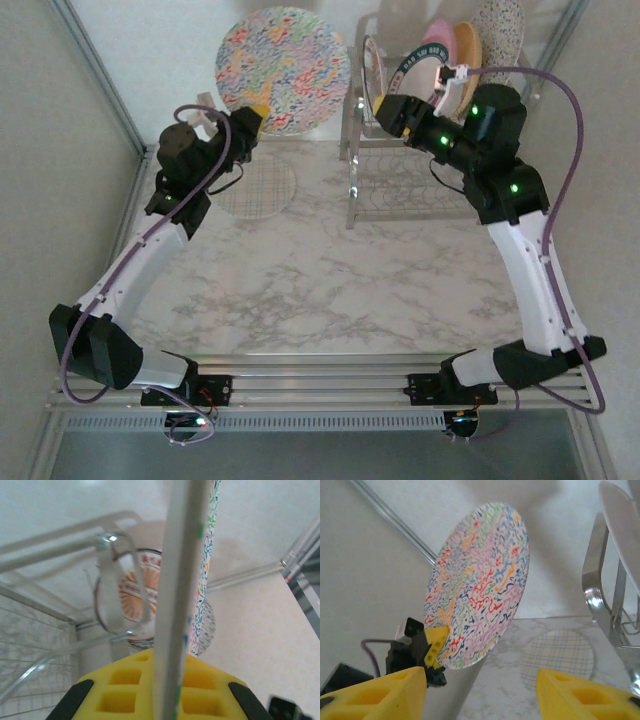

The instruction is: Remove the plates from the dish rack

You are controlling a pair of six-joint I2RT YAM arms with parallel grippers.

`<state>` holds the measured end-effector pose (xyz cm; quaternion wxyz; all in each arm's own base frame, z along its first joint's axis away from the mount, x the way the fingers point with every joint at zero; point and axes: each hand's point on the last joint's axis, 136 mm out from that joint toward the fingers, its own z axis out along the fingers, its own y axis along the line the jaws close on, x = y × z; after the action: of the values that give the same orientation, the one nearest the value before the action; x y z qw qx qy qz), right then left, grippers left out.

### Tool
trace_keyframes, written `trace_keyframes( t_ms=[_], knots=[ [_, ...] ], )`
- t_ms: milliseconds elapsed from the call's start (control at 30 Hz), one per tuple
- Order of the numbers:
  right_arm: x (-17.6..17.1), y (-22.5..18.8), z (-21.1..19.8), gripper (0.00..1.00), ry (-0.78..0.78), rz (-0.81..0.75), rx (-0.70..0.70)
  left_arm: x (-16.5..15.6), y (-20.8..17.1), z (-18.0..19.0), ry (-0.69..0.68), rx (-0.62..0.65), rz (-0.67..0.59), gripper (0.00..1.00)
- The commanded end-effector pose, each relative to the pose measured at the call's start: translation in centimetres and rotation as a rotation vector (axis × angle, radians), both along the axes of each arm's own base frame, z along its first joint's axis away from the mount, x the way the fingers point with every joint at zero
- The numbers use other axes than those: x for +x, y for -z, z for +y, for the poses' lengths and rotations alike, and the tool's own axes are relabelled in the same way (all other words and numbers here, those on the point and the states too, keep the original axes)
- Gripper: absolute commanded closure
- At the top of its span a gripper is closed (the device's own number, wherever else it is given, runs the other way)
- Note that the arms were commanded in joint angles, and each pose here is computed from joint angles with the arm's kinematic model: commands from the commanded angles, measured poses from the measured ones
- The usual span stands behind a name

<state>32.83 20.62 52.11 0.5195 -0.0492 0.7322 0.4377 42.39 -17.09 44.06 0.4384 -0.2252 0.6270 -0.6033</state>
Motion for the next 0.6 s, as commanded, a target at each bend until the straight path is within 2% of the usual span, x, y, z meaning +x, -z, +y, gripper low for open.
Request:
trace_keyframes(
  t_ms=[0, 167, 367, 567],
  knots=[
    [-1.7, -1.0, -0.2, 0.37, 0.016, -0.214, -0.100, -1.8, -2.1, 2.6, -0.043, -0.051, -0.085, 1.00],
    [-4.5, 0.5, 1.1, 0.25, -0.038, -0.379, -0.200, -0.7, 4.7, 6.0, -0.154, -0.027, 0.049, 1.00],
    [-6.7, 4.2, 2.4, 0.23, -0.133, -0.386, -0.263, -0.4, 14.2, 9.2, -0.266, -0.042, 0.209, 1.00],
    [-7.7, 6.4, 2.8, 0.21, -0.175, -0.376, -0.275, 0.2, 20.9, 11.0, -0.333, -0.037, 0.292, 1.00]
  ],
)
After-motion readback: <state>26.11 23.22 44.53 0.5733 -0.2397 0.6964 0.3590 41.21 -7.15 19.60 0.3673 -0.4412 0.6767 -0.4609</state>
